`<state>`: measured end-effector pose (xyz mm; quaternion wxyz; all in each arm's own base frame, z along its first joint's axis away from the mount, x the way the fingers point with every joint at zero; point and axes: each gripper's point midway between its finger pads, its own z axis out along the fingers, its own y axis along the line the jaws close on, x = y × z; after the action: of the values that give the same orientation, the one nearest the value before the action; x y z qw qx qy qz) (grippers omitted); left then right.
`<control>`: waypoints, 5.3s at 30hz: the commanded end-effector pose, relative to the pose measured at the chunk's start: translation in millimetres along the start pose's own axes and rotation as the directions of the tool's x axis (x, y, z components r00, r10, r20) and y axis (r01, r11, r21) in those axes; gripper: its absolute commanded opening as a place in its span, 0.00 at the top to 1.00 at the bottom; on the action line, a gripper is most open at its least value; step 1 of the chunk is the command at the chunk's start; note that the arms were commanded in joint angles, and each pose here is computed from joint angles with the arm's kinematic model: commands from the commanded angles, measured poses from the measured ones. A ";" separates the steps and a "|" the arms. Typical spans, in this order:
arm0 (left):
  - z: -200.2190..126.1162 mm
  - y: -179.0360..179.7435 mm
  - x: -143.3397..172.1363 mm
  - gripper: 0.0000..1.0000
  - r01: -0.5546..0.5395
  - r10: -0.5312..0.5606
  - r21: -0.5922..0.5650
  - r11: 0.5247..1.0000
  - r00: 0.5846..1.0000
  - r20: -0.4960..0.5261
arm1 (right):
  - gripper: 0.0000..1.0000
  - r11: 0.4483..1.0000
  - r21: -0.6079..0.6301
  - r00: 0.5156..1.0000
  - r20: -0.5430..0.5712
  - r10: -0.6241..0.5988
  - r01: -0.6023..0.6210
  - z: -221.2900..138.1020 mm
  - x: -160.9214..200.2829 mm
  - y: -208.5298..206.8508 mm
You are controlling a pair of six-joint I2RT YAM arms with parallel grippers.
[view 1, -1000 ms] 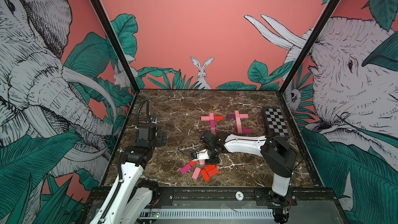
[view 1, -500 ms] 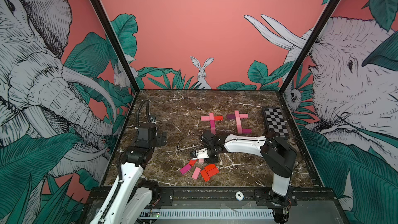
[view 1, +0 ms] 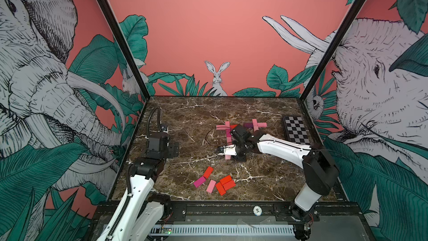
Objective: Assemble the letter t with building blocks
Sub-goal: Pick up the building block from the center of the board, then assemble the building block at the center of the board.
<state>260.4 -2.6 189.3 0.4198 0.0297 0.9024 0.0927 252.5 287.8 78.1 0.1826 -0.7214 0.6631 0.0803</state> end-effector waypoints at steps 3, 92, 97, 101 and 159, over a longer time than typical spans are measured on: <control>-2.4 2.0 -1.1 0.03 0.009 -0.009 -0.005 1.000 1.000 0.005 | 0.94 0.998 0.057 0.995 -0.093 -0.017 0.023 -15.6 28.7 -28.0; -2.6 4.4 0.3 0.03 0.008 -0.008 -0.019 1.000 1.000 0.000 | 0.69 0.996 -0.094 0.985 -0.173 -0.027 0.011 66.8 83.1 -85.0; -2.8 4.6 0.5 0.02 0.008 -0.008 -0.020 1.000 1.000 0.000 | 0.69 0.995 -0.096 0.983 -0.179 -0.031 0.014 66.7 84.8 -84.4; -2.6 4.5 0.7 0.02 0.009 -0.009 -0.020 1.000 1.000 -0.001 | 0.67 0.996 -0.093 0.982 -0.184 -0.032 0.015 66.7 85.7 -84.9; -2.5 3.8 1.2 0.03 0.008 -0.008 -0.016 1.000 1.000 -0.001 | 0.68 0.990 -0.139 0.986 -0.163 -0.028 0.005 67.5 81.5 -76.1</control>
<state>260.4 -1.2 189.6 0.4200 0.0280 0.9020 0.0963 355.2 251.4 21.6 0.1198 -0.7394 0.6598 0.0603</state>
